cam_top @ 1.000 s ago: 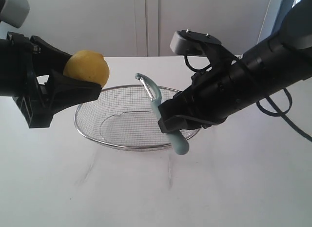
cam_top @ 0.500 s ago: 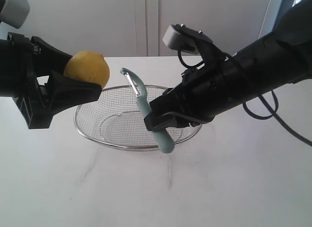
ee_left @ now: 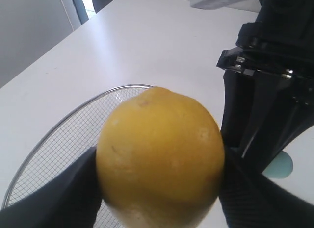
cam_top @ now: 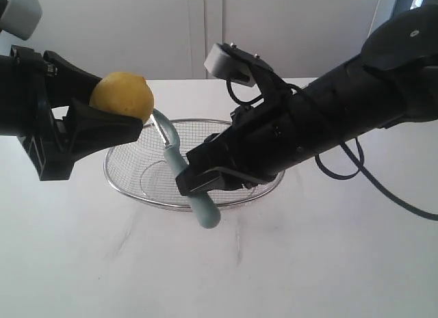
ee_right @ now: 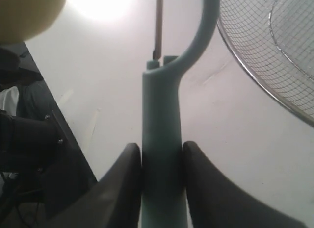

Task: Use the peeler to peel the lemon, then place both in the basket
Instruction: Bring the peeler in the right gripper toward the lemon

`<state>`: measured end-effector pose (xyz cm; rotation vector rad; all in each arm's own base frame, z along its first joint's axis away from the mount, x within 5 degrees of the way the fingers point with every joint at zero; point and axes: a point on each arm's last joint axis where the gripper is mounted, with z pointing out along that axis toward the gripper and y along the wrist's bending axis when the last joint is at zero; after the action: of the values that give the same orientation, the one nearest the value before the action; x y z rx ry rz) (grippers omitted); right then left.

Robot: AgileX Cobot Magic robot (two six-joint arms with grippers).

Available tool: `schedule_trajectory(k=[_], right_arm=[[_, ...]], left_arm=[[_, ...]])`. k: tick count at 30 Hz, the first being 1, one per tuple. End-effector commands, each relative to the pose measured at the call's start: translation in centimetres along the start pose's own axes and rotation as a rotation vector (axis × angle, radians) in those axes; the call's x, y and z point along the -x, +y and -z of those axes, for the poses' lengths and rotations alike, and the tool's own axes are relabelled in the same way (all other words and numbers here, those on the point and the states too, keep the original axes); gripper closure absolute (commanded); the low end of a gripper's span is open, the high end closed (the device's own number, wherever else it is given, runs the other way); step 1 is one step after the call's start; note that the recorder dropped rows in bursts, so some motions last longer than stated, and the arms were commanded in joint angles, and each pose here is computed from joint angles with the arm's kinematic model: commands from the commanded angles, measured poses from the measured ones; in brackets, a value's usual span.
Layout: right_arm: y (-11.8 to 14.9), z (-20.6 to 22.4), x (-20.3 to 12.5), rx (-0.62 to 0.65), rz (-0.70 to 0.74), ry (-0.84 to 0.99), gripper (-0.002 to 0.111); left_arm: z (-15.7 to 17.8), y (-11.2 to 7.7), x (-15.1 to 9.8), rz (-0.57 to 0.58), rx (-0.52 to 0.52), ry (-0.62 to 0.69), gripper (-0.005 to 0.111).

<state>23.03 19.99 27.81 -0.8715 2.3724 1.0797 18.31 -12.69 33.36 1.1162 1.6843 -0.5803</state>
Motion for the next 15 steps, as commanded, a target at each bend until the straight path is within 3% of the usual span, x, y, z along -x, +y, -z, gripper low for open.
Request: schedule_trajectory(k=[1, 15], right_arm=[[0.5, 0.1, 0.3, 0.039, 0.014, -0.027, 0.108], [1.7, 1.3, 0.4, 0.08, 0.042, -0.055, 0.108]], left_arm=[[0.2, -0.1, 0.2, 0.025, -0.013, -0.017, 0.107], [0.2, -0.1, 0.1, 0.017, -0.012, -0.011, 0.107]])
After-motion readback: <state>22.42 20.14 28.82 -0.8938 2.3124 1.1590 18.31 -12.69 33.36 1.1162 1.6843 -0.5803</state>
